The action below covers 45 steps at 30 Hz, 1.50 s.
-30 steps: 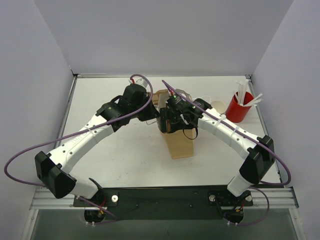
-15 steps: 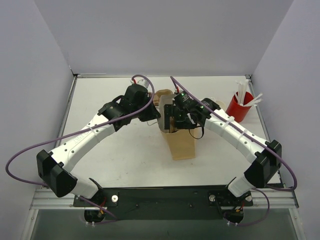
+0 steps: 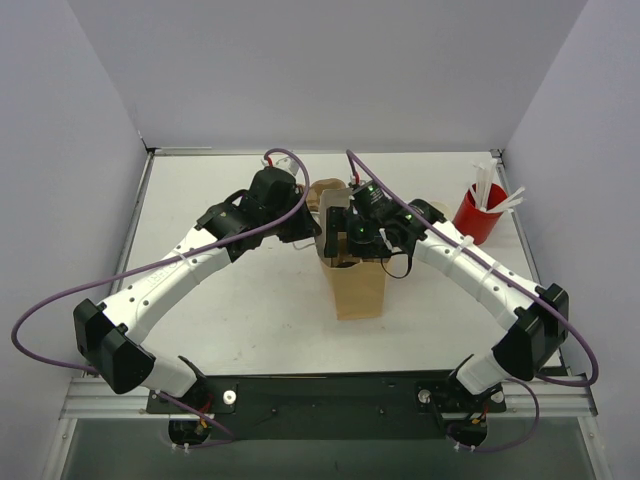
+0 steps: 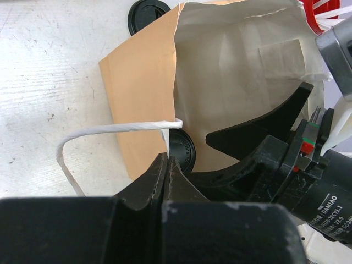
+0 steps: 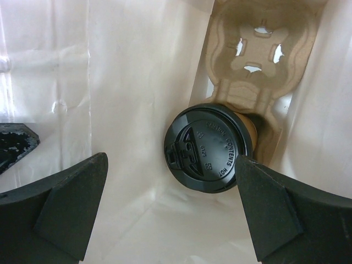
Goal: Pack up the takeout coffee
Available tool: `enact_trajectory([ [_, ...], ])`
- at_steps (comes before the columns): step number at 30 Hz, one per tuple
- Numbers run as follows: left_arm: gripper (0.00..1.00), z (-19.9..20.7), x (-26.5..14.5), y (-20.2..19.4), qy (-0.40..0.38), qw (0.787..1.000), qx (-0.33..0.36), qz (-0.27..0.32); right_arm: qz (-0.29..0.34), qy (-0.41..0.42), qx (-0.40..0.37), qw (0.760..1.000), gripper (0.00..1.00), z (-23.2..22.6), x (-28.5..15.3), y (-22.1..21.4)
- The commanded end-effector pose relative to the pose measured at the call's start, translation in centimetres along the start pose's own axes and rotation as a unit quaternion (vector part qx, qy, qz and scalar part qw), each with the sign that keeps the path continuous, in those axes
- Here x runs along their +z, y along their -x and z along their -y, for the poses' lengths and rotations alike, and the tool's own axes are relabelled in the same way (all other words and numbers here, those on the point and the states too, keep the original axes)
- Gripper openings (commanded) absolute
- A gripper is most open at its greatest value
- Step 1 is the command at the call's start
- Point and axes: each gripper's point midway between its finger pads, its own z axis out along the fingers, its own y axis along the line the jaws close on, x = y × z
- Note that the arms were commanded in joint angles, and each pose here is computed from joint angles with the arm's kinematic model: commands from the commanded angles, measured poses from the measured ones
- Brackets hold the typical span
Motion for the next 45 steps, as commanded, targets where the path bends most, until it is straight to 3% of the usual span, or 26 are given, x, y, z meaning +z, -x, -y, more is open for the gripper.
enact_trajectory([
  [1, 0.00, 1.4, -1.1, 1.8, -0.018, 0.999, 0.015, 0.022, 0.022, 0.029, 0.001, 0.999, 0.94, -0.8, -1.6, 0.5],
  [21, 0.00, 1.4, -1.0, 1.8, -0.010, 0.999, 0.036, 0.010, 0.069, 0.088, -0.018, 0.994, 0.94, -2.5, -4.0, 1.9],
  [38, 0.00, 1.5, -0.7, 1.8, -0.010, 0.999, 0.036, 0.008, 0.127, 0.138, -0.029, 0.982, 0.94, -4.2, -9.0, 4.0],
  [45, 0.00, 1.4, -0.8, 2.0, -0.010, 0.999, 0.032, 0.011, 0.181, 0.163, -0.026, 0.970, 0.94, -4.9, -12.8, 5.9],
])
